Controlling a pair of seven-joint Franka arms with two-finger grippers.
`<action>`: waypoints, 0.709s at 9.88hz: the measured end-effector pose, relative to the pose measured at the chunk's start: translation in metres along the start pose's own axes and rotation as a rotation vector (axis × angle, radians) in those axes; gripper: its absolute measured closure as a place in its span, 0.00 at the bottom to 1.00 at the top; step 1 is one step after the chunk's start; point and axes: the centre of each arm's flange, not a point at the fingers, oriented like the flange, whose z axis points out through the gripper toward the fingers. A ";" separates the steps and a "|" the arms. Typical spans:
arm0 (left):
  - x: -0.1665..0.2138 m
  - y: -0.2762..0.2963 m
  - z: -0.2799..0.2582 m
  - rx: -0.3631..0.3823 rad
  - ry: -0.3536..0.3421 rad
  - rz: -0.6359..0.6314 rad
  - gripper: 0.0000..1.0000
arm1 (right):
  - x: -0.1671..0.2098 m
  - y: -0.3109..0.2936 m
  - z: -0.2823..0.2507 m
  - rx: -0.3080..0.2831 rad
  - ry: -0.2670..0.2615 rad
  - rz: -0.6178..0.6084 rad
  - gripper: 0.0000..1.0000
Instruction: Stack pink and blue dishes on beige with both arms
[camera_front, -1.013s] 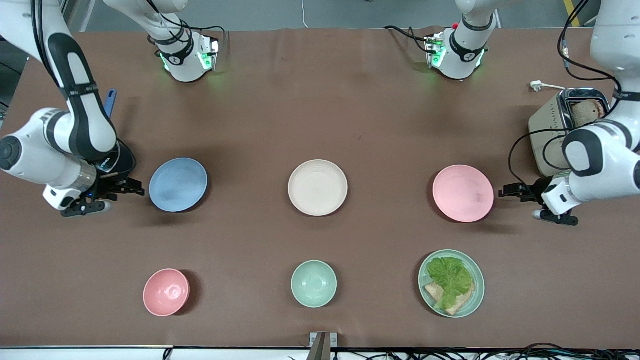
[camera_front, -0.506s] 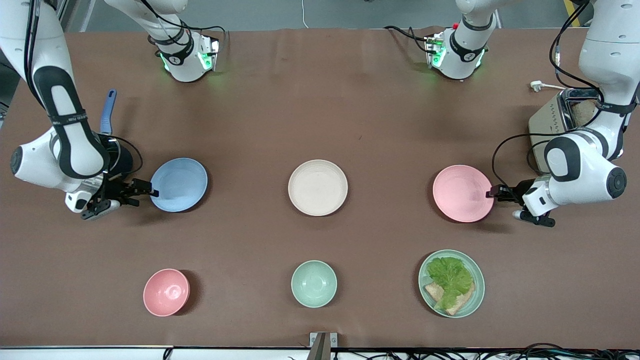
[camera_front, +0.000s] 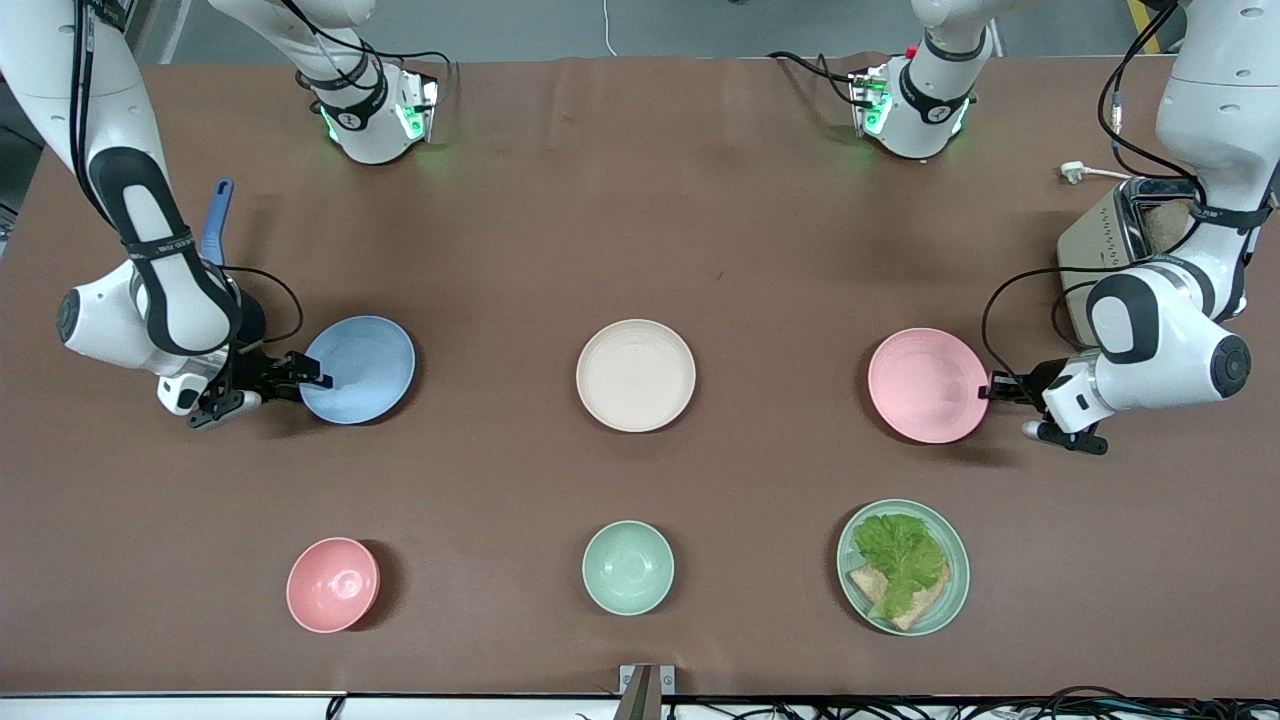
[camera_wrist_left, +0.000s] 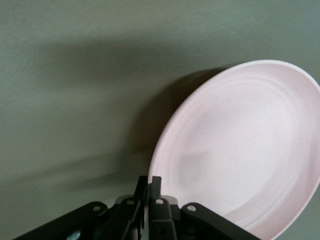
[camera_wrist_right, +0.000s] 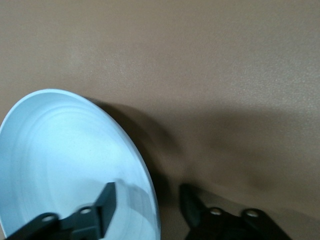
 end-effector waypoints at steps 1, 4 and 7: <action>0.007 0.021 -0.003 -0.013 -0.001 0.004 0.96 | 0.000 0.000 0.000 0.002 -0.001 0.001 0.61; 0.035 0.158 -0.034 -0.054 0.001 -0.147 0.96 | 0.001 -0.008 -0.009 0.060 -0.011 0.042 0.85; 0.031 0.301 -0.019 -0.031 -0.037 -0.220 0.96 | 0.025 -0.033 -0.051 0.147 -0.018 0.144 0.93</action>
